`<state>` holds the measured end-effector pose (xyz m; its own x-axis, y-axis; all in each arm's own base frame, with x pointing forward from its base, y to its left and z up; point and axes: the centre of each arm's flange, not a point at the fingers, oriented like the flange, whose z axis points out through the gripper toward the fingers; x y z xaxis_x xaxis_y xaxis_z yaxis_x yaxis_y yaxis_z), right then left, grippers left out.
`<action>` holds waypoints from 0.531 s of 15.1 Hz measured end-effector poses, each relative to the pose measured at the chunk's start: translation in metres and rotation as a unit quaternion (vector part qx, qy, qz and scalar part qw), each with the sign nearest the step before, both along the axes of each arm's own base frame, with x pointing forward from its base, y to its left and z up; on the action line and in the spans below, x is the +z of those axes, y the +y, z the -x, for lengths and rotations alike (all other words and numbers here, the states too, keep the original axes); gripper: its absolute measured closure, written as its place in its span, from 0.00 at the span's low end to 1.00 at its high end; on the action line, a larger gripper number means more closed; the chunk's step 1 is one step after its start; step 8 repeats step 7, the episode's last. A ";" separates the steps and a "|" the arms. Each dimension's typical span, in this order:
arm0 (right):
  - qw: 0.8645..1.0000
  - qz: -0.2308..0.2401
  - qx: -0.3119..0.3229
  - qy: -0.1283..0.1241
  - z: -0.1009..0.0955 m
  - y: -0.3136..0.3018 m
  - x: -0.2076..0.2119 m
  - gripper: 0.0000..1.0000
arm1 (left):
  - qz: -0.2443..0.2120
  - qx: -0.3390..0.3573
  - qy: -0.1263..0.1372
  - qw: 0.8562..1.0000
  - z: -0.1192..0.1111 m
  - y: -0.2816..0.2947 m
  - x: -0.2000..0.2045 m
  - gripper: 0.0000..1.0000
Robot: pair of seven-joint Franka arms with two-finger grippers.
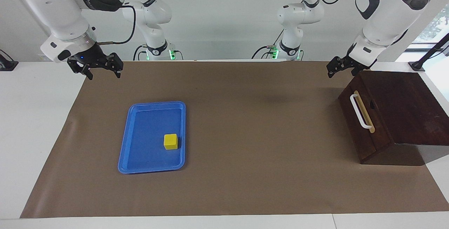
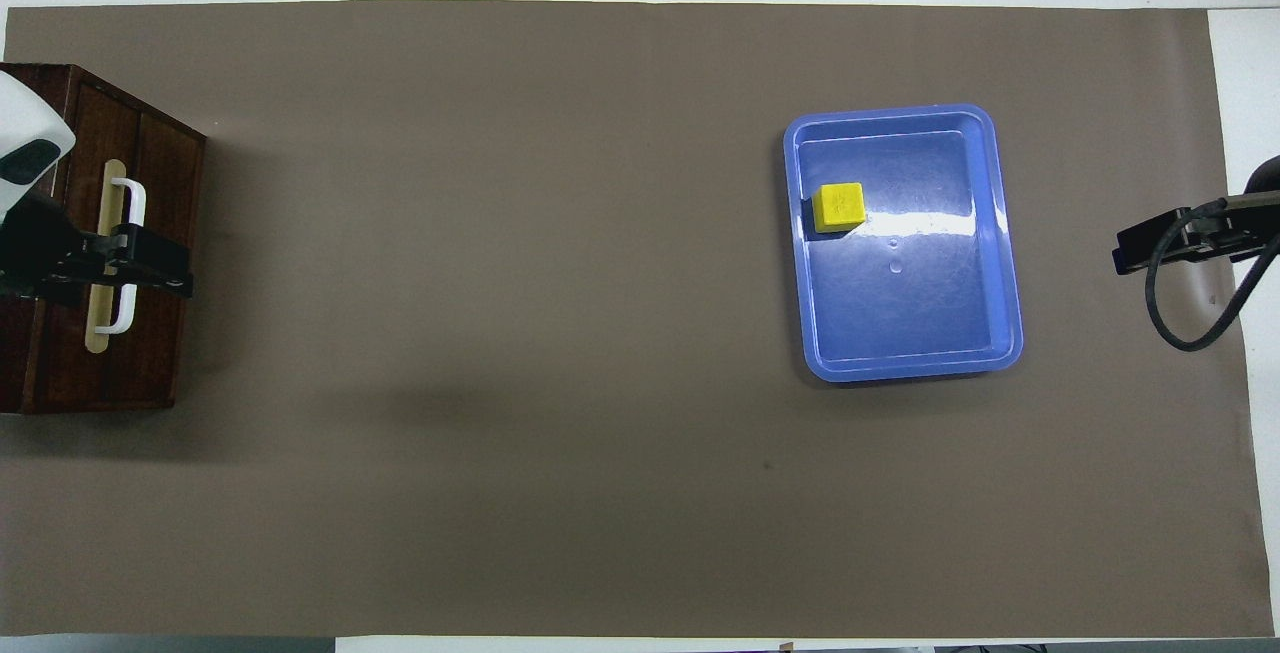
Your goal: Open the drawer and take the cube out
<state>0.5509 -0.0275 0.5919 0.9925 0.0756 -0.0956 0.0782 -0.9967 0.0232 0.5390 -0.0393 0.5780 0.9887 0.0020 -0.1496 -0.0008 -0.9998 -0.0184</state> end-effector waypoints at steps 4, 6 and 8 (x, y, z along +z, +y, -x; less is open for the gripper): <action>1.000 -0.011 -0.002 -0.001 0.000 0.003 0.001 0.00 | 0.000 0.000 0.000 1.000 0.000 0.000 0.000 0.00; 1.000 -0.011 -0.002 -0.002 0.000 0.004 0.001 0.00 | 0.000 0.000 0.000 1.000 0.000 0.000 0.000 0.00; 1.000 -0.011 -0.002 -0.002 0.000 0.004 0.001 0.00 | 0.000 0.000 0.000 1.000 0.000 0.000 0.000 0.00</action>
